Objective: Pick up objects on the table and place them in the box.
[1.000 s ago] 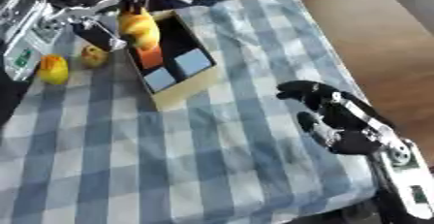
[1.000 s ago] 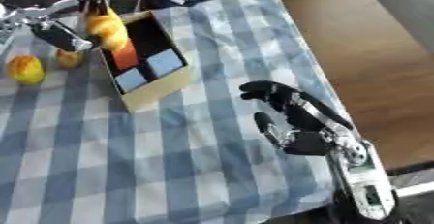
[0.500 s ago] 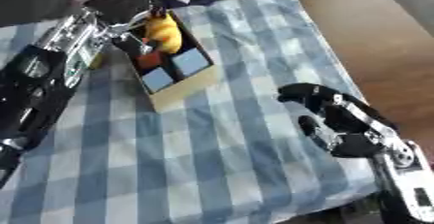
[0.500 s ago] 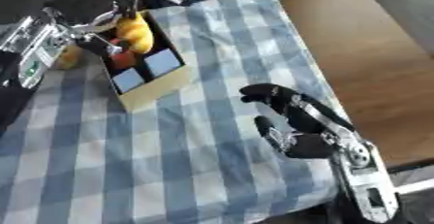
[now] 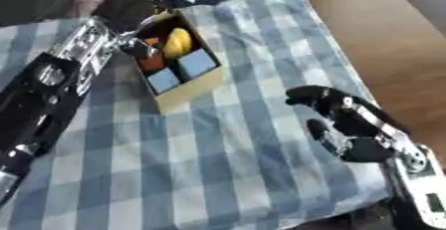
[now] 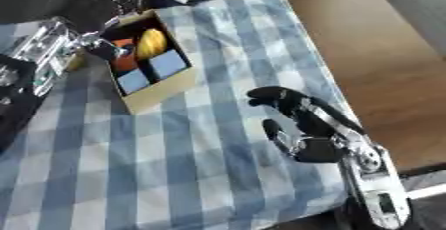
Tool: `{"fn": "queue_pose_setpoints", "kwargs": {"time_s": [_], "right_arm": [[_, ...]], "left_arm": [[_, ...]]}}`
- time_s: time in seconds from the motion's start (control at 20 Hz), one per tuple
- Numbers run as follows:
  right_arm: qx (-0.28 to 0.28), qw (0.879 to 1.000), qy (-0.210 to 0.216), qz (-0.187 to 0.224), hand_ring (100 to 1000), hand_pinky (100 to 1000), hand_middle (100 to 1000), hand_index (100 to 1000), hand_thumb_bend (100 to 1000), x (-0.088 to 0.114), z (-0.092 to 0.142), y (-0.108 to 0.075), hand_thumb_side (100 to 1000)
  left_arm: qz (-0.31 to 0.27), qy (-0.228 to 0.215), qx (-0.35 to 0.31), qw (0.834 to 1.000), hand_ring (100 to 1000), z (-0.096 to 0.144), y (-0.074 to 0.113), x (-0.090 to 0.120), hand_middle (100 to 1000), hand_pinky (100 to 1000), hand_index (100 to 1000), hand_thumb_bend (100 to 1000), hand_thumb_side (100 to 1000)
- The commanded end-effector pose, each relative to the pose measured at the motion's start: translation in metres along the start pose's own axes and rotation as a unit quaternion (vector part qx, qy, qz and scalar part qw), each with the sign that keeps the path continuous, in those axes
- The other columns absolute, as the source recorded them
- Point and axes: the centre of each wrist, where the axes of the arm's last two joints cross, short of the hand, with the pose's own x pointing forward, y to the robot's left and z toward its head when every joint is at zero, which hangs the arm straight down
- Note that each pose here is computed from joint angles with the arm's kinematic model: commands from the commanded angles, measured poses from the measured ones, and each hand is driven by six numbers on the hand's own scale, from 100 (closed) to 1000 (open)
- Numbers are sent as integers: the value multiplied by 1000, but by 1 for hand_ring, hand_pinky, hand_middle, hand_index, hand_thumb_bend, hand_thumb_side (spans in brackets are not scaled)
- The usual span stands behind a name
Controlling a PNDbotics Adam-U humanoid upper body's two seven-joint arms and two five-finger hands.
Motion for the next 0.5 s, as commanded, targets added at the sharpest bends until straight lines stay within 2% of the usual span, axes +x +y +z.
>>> {"fn": "queue_pose_setpoints", "kwargs": {"time_s": [0.05,0.15,0.3,0.5], "right_arm": [[-1,1000,-12,7,873,1000,861,889,100,5,-4,-4,336],[-3,1000,-10,8,873,1000,861,889,100,5,-3,-5,338],[-5,1000,-8,10,873,1000,861,889,100,5,-1,-6,341],[-8,1000,-6,11,873,1000,861,889,100,5,0,-6,343]], "left_arm": [[5,13,28,1000,676,10,24,-23,700,715,810,377,150],[17,15,19,1000,669,19,32,-33,691,713,799,366,160],[26,14,-29,999,680,34,41,-49,701,718,804,382,169],[30,52,-75,995,674,52,44,-71,698,712,802,398,174]]}}
